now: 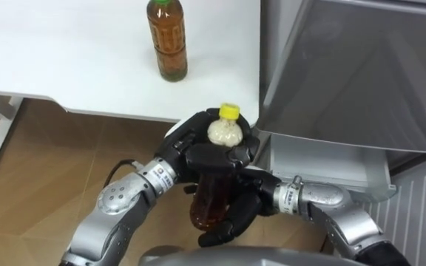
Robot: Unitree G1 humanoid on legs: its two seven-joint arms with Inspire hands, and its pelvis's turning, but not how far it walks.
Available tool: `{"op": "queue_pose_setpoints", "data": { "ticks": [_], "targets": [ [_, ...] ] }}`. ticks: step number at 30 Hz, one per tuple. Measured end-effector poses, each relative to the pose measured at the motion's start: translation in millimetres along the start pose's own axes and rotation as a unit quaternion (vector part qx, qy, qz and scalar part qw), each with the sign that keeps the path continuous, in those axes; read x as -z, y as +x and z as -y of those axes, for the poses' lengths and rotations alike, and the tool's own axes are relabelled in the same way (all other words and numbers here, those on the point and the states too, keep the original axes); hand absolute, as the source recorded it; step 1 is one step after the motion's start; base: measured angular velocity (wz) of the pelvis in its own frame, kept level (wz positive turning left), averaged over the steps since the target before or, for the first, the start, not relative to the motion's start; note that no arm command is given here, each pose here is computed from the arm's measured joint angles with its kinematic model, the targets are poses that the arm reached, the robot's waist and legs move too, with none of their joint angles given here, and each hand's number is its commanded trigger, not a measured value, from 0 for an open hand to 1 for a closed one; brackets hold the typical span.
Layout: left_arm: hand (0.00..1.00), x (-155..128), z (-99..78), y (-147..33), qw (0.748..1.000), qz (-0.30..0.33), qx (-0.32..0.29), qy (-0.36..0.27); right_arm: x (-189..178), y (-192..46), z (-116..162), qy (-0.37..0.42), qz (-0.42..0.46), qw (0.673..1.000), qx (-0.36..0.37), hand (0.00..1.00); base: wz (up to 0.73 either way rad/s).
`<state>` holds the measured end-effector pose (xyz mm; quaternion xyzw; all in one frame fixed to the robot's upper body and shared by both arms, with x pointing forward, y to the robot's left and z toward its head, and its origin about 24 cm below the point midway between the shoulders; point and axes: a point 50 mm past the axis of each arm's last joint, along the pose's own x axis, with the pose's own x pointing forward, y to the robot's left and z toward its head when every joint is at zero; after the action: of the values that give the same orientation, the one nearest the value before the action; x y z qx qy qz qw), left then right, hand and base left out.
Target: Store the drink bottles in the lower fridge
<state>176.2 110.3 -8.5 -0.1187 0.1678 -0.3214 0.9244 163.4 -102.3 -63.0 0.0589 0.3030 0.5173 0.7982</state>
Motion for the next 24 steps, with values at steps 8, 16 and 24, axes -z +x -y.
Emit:
{"op": "queue_pose_setpoints", "data": {
  "ticks": [8, 16, 24],
  "targets": [
    [1.00, -0.5, 0.6, -0.2, 1.000, 0.004, 0.004, 0.003, 0.0, -0.8, -0.6, 0.018, 0.015, 1.000, -0.001, 1.00, -0.01],
    [1.00, -2.8, 2.1, 1.2, 1.000, 0.022, -0.001, -0.011, -0.5, -0.2, -1.3, 0.022, 0.021, 1.000, -0.002, 1.00, 0.00],
    [0.00, -3.2, 1.9, 2.0, 0.999, 0.031, -0.010, -0.018, -0.6, 0.7, -1.5, 0.028, 0.027, 0.999, 0.005, 1.00, -0.03]
  ]
}}
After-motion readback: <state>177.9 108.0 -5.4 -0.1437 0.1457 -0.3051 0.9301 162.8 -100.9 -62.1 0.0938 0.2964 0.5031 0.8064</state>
